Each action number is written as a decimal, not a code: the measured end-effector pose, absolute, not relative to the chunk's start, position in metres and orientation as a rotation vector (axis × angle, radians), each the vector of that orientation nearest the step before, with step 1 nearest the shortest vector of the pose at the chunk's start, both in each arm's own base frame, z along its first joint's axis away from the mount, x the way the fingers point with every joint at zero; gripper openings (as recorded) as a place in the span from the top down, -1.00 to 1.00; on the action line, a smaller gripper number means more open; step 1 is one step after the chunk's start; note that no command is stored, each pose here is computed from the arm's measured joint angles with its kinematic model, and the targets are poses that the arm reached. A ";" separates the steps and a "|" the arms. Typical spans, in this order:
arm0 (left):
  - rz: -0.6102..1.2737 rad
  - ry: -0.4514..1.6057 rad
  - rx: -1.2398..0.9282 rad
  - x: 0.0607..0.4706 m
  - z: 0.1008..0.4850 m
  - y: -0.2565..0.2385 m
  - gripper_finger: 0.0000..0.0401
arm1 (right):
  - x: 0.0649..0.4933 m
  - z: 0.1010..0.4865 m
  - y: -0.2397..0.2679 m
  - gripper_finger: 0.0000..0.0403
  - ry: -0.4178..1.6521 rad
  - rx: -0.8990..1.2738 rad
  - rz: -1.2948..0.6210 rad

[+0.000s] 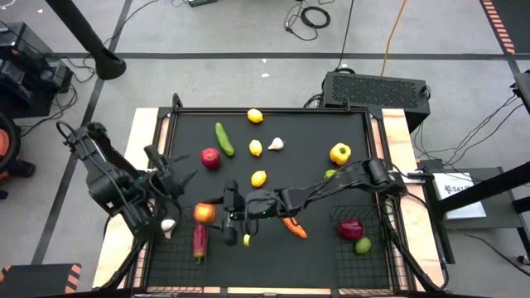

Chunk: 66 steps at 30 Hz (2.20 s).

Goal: Sort produce into baskets
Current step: Put the ripe mango into the bottom left basket, then put the apple into the bottom right basket

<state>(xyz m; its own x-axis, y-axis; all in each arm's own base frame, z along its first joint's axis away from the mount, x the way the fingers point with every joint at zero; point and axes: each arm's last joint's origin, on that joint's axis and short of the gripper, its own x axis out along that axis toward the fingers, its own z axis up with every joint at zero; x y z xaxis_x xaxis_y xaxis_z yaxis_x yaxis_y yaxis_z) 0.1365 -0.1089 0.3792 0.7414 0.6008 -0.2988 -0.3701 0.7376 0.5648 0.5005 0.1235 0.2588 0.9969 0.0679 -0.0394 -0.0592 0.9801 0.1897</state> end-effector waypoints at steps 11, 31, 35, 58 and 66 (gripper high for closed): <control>0.562 0.482 0.468 0.135 0.381 -0.107 -0.13 | 0.519 0.214 0.109 -0.33 0.032 0.222 0.030; 0.567 0.451 0.394 0.137 0.381 -0.109 -0.13 | 0.520 0.215 0.110 -0.69 0.034 0.219 0.089; 0.556 0.474 0.314 0.137 0.380 -0.110 -0.13 | 0.517 0.220 0.111 -0.69 0.064 0.178 0.113; 0.705 0.481 0.309 0.156 0.349 -0.098 -0.13 | 0.393 0.272 0.129 -0.68 1.010 -0.122 -0.115; 0.785 0.614 0.311 0.175 0.347 -0.072 -0.13 | 0.384 0.249 0.113 -0.68 1.071 -0.226 -0.423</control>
<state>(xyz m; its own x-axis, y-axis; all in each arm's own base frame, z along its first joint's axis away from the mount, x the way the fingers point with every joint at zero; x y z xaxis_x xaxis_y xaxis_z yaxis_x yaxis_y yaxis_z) 0.1747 -0.0720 0.3473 0.5467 0.7371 -0.3974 -0.5627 0.6748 0.4776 0.3842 0.1134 0.2493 0.4096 -0.4404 -0.7989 0.2244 0.8975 -0.3797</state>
